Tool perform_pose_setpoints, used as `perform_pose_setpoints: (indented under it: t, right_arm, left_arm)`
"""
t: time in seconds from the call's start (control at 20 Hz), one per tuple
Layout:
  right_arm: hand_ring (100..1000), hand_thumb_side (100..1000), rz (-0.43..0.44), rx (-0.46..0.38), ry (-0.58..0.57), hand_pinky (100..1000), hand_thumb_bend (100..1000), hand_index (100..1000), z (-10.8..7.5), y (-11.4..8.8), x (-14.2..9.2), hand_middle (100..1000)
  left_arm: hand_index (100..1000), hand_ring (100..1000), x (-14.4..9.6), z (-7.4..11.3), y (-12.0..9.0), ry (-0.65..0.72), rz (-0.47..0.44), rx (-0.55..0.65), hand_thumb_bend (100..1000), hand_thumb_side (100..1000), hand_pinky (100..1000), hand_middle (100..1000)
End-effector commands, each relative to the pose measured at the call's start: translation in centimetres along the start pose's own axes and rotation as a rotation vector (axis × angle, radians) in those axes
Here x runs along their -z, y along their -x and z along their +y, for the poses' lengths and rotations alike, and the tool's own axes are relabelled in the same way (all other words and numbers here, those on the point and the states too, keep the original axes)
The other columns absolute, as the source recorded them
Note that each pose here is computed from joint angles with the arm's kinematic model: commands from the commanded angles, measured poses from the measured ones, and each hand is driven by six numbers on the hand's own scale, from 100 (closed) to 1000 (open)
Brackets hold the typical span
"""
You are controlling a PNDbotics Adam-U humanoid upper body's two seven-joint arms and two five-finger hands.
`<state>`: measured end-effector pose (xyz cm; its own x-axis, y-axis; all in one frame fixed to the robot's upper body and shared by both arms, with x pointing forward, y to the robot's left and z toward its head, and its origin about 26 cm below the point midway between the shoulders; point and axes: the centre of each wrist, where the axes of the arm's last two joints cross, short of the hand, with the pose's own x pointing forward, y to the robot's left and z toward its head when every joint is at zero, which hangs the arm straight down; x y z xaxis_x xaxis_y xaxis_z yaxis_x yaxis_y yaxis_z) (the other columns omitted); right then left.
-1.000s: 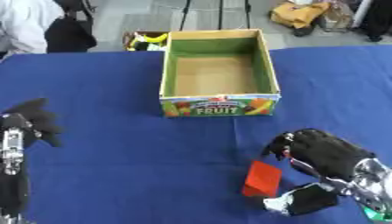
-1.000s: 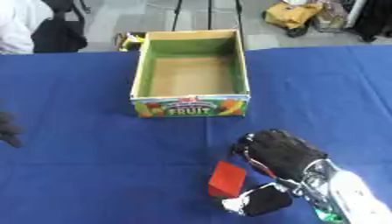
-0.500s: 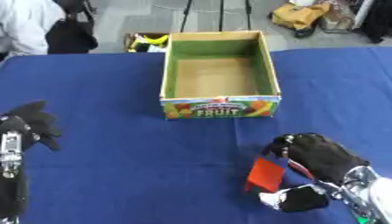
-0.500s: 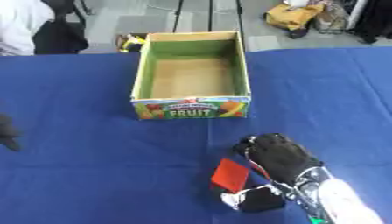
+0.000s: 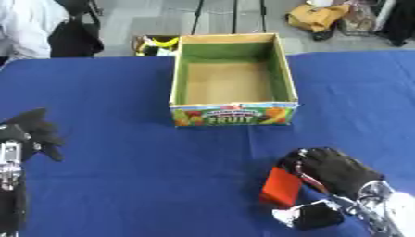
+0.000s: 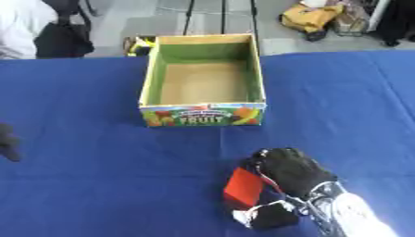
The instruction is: Pick up objects on the table and place them in the box.
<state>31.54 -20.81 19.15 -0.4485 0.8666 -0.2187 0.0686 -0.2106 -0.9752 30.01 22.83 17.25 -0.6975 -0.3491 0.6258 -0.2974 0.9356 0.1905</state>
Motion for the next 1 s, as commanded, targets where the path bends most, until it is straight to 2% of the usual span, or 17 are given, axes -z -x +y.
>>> perform_pose_setpoints:
  t: [0.05, 0.15, 0.3, 0.55, 0.75, 0.8, 1.0]
  right_arm:
    - [476, 826, 0.009, -0.002, 0.045, 554, 438, 762, -0.9, 0.0, -0.1, 482]
    - [464, 853, 0.016, -0.013, 0.077, 544, 462, 746, -1.4, 0.0, -0.3, 466]
    - [445, 832, 0.026, -0.024, 0.112, 523, 448, 727, -2.1, -0.1, -0.5, 438]
    - [439, 628, 0.016, -0.007, 0.102, 504, 212, 683, -2.2, -0.2, -0.5, 430]
    - [427, 529, 0.001, 0.023, 0.087, 491, 121, 682, -2.5, -0.2, -0.6, 428]
    - [431, 537, -0.002, 0.029, 0.080, 495, 136, 687, -2.6, -0.2, -0.6, 433]
    - [456, 681, -0.018, 0.040, 0.037, 512, 329, 690, -2.4, -0.1, -0.6, 462]
  left_arm:
    - [745, 474, 0.4, 0.2, -0.7, -0.007, -0.032, -0.001, 100, 1000, 343, 519]
    - [745, 473, 0.4, 0.1, -0.7, -0.007, -0.031, 0.000, 100, 1000, 343, 519]
    - [745, 473, 0.4, 0.1, -0.7, -0.005, -0.030, 0.001, 100, 1000, 342, 519]
    - [742, 472, 0.4, 0.2, -0.7, -0.007, -0.029, 0.002, 100, 1000, 340, 517]
    - [738, 470, 0.4, 0.1, -0.7, -0.007, -0.029, 0.001, 100, 1000, 338, 515]
    - [737, 470, 0.4, 0.2, -0.7, -0.007, -0.029, 0.001, 100, 1000, 338, 514]
    - [731, 468, 0.4, 0.2, -0.7, -0.007, -0.028, 0.001, 100, 1000, 335, 511]
